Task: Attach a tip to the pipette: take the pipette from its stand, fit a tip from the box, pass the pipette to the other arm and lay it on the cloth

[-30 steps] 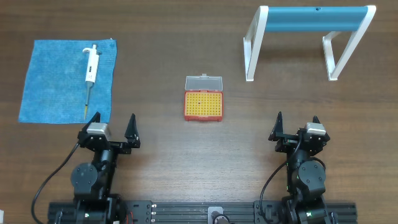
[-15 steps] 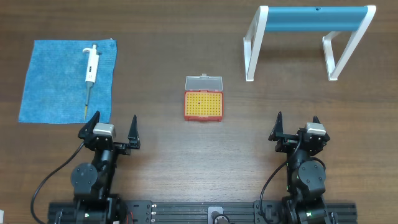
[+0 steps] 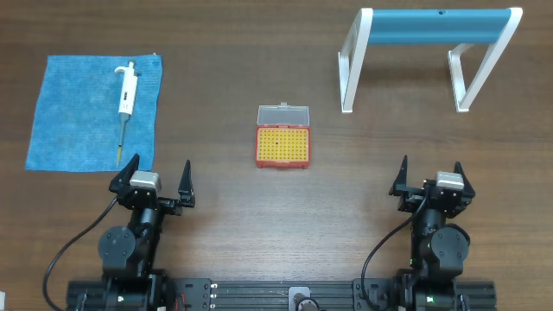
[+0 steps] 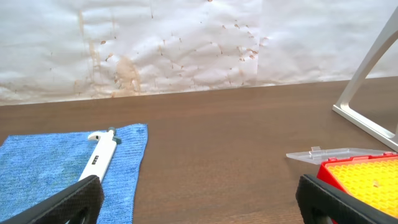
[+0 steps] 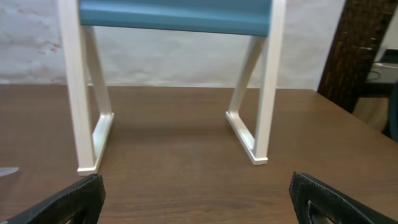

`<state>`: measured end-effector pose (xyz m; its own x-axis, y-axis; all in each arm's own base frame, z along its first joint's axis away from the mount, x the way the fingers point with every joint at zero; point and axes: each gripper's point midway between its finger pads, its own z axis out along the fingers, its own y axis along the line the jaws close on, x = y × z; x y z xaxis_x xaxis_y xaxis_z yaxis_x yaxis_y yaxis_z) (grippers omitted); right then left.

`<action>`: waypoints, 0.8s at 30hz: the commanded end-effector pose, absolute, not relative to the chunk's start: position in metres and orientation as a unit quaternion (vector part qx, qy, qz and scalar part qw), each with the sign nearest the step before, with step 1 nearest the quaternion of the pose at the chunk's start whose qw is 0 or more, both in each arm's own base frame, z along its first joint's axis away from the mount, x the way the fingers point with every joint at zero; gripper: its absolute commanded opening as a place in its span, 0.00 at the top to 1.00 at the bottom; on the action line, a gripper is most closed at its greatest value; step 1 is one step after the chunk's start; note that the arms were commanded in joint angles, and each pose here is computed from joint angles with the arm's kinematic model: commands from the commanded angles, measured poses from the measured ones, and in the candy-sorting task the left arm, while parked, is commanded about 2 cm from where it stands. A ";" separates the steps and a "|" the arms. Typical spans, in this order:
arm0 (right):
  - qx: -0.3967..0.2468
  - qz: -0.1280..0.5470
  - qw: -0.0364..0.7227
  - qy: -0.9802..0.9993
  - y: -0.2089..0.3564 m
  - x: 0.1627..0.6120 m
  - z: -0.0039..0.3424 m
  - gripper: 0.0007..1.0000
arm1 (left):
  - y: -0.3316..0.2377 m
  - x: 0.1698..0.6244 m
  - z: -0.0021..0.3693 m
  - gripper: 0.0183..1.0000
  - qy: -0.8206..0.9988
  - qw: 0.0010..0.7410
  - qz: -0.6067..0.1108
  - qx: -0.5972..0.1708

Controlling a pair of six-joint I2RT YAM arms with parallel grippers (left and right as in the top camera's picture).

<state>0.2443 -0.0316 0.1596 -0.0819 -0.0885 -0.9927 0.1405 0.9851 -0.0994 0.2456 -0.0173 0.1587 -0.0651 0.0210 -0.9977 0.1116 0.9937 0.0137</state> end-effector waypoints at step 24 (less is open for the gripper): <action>-0.045 -0.038 0.681 0.730 -0.001 0.246 0.158 0.03 | -0.022 0.245 0.159 0.00 0.727 0.683 -0.039 0.060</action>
